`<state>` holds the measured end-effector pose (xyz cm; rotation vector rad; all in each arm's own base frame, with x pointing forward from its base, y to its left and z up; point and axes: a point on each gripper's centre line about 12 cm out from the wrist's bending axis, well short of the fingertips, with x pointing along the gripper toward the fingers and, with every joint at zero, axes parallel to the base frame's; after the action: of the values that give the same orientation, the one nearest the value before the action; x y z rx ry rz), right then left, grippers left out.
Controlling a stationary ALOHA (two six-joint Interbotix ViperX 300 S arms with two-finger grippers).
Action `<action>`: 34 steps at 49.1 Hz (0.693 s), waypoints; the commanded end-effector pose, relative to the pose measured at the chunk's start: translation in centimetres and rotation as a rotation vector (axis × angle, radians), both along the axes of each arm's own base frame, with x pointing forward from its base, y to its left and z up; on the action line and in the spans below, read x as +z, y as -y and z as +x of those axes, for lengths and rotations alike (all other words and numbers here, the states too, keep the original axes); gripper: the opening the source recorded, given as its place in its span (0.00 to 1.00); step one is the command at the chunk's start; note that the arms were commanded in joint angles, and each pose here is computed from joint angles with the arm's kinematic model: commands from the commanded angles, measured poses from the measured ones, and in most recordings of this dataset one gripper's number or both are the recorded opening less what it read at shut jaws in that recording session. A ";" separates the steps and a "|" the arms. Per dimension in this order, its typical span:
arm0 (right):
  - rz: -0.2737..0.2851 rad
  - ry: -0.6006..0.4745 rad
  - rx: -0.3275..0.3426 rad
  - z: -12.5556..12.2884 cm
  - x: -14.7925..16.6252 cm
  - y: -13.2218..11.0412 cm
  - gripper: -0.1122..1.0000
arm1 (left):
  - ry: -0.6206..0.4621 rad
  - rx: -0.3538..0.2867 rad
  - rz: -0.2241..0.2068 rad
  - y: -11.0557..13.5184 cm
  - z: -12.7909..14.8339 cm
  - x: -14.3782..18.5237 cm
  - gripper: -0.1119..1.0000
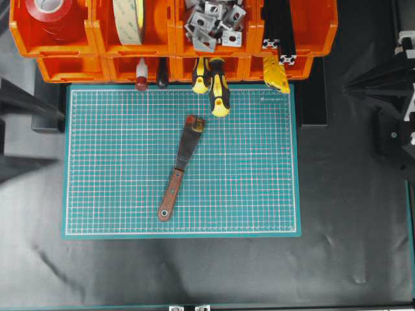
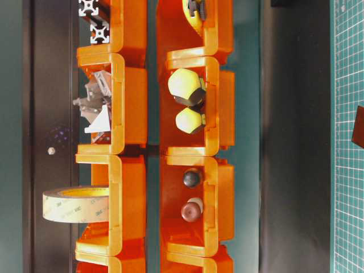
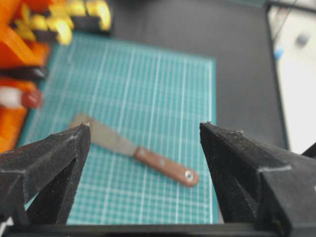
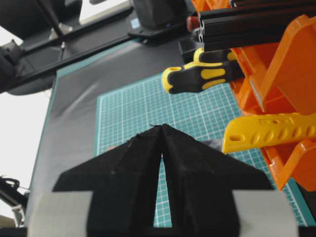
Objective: Pick scraper from container rack with left arm.
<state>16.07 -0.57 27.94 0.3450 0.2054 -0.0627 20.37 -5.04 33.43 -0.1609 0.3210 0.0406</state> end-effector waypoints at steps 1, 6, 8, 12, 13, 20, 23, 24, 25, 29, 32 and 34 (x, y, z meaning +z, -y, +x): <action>-0.008 0.029 -0.002 0.2 0.9 0.0 0.11 | 0.082 -0.031 0.025 -0.9 -1.9 1.5 0.86; -0.008 0.039 -0.004 0.1 1.0 0.1 0.11 | 0.113 -0.036 0.055 -1.6 -2.9 1.8 0.85; -0.009 0.045 -0.004 0.1 1.1 0.1 0.11 | 0.121 -0.027 0.058 -2.0 -3.2 1.8 0.85; -0.010 0.064 -0.007 0.1 1.4 0.1 0.11 | 0.140 -0.024 0.055 -2.3 -3.8 2.0 0.85; -0.011 0.064 -0.006 0.1 1.3 0.1 0.11 | 0.144 -0.024 0.054 -2.4 -3.9 2.0 0.85; -0.012 0.070 -0.007 0.1 1.5 0.1 0.11 | 0.162 -0.025 0.040 -2.8 -4.6 1.7 0.85; -0.010 0.070 -0.006 0.1 1.4 0.1 0.11 | 0.160 -0.028 0.038 -2.8 -4.7 1.4 0.85; -0.011 0.068 -0.006 0.1 1.4 0.1 0.11 | 0.163 -0.029 0.035 -2.8 -4.8 1.4 0.85; -0.010 0.071 -0.008 0.1 1.5 0.1 0.11 | 0.161 -0.030 0.037 -2.8 -4.8 1.2 0.85; -0.009 0.071 -0.007 0.1 1.5 0.1 0.11 | 0.159 -0.031 0.038 -2.8 -4.8 1.1 0.85; -0.002 0.071 -0.008 0.1 1.5 0.1 0.11 | 0.156 -0.028 0.039 -2.8 -4.8 1.0 0.85; -0.002 0.072 -0.004 0.1 1.5 0.0 0.11 | 0.156 -0.027 0.039 -2.8 -4.8 1.0 0.85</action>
<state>16.03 -0.63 28.45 0.3458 0.1639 -0.0609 15.44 -2.15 34.14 -0.1201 0.1723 0.0076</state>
